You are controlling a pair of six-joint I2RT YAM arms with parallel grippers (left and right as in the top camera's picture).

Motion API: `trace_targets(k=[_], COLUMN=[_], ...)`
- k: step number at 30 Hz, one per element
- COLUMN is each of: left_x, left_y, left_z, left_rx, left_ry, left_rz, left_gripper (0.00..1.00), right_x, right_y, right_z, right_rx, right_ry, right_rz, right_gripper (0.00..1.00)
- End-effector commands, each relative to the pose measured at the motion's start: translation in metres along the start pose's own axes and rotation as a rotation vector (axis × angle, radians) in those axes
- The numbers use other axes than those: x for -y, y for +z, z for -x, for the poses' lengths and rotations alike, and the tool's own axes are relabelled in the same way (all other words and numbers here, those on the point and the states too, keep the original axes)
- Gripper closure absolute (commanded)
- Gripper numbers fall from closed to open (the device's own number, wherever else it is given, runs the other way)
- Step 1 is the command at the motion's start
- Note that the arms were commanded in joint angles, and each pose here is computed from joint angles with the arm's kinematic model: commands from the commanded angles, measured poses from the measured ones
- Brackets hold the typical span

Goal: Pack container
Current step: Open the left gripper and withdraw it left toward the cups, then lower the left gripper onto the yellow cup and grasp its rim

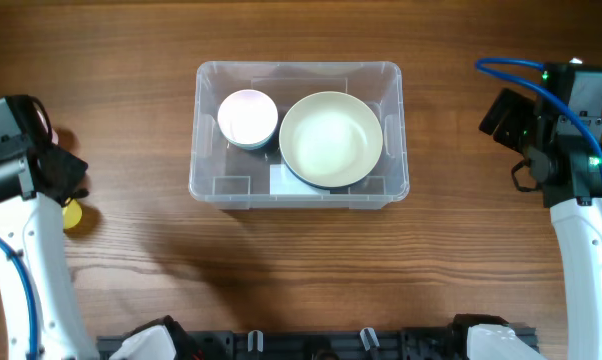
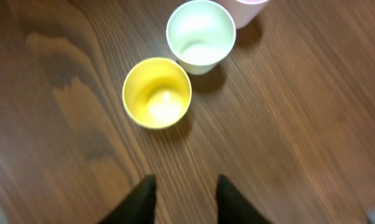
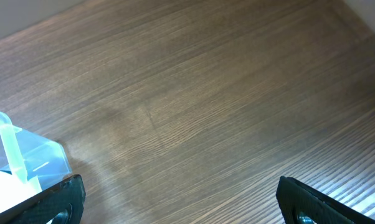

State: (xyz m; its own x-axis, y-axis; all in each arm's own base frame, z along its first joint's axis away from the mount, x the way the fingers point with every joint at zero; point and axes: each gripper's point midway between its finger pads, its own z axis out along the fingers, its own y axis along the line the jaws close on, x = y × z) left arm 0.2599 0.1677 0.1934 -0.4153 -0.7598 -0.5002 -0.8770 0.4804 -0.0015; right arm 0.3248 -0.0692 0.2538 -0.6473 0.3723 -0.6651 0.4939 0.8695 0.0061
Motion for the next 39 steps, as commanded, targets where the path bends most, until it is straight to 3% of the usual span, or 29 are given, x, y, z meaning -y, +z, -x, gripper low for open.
trace_targets(k=[1, 6, 14, 20, 30, 39], left_x=[-0.006, -0.006, 0.002, 0.007, 0.001, 0.002], left_y=[0.039, 0.079, 0.115, 0.117, 0.117, 0.118], left_z=[-0.010, -0.024, -0.030, -0.024, -0.016, -0.009], left_rx=[-0.074, -0.177, -0.219, -0.190, -0.154, -0.126], left_ry=[0.041, 0.153, 0.195, 0.185, 0.239, 0.247], left_rz=[0.085, 0.153, 0.178, 0.162, 0.200, 0.202], left_gripper=[0.70, 0.80, 0.78, 0.72, 0.53, 0.53], right_x=[0.003, 0.003, 0.003, 0.003, 0.003, 0.003], right_y=[-0.003, -0.003, -0.003, -0.003, -0.003, -0.003], right_z=[0.005, 0.005, 0.005, 0.005, 0.005, 0.005], right_rx=[0.019, 0.020, 0.019, 0.019, 0.019, 0.019], right_ry=[0.016, 0.016, 0.016, 0.016, 0.016, 0.016], right_rz=[-0.015, -0.015, -0.015, -0.015, -0.015, -0.015], right_gripper=[0.00, 0.00, 0.00, 0.00, 0.00, 0.00])
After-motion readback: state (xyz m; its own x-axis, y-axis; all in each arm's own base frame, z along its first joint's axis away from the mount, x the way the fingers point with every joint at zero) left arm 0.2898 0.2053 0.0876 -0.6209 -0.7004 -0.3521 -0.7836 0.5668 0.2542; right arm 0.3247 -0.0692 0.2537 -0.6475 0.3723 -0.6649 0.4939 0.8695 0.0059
